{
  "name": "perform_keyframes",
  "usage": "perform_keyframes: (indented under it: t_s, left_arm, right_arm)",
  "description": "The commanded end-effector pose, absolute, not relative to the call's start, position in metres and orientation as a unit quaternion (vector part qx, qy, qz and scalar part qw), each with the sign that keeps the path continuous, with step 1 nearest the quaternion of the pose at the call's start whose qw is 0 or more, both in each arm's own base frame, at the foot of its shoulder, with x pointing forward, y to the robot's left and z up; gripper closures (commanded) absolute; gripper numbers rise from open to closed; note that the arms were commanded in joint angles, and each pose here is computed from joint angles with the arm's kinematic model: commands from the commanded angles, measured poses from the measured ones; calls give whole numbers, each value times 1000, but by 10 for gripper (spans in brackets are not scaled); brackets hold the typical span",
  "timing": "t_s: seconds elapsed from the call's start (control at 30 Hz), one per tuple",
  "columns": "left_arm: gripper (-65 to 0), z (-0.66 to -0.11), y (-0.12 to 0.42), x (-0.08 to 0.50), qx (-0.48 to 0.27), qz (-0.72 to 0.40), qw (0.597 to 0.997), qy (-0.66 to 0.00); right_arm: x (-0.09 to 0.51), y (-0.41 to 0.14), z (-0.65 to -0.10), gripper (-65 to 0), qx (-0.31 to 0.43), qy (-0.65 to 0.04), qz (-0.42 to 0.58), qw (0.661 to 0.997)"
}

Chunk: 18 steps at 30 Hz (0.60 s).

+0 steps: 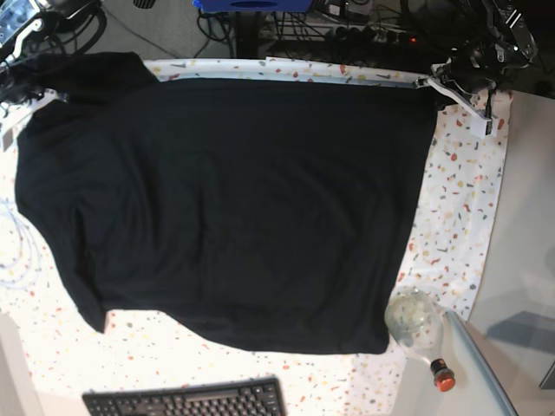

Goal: Layout the t-shirt on the table in an organized manner, then fold the t-shirt properly
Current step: 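Hold the shirt edge with both grippers and smooth it flat, then regrasp the shirt edge with both grippers, moving them toward the keyboard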

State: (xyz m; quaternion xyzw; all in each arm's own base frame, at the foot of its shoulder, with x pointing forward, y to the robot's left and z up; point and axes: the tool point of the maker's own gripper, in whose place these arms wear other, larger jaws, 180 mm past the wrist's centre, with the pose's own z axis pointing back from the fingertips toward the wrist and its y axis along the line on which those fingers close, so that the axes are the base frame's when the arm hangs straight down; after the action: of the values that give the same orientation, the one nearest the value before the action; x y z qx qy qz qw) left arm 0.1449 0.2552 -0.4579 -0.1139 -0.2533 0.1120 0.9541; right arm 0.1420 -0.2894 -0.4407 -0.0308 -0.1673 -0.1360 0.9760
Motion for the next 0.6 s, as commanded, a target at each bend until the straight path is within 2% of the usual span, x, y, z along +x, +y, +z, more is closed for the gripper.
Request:
perform_keyframes:
  t_s: [0.0,0.23,0.57]
  left_arm:
    - [0,-444,265,155,-99,109,949,-277]
    - [0,-414,247,189,-92,75,940,-319]
    - [0,-384,237,257,-105,73,925,-358]
  right_arm:
    - [154,-295,-429,0,-43,-189,-125,973]
    - [180,-284,-412,0,-48,-192,-81,977]
    - [253,-271,-381,0,-45,-257,-18,965]
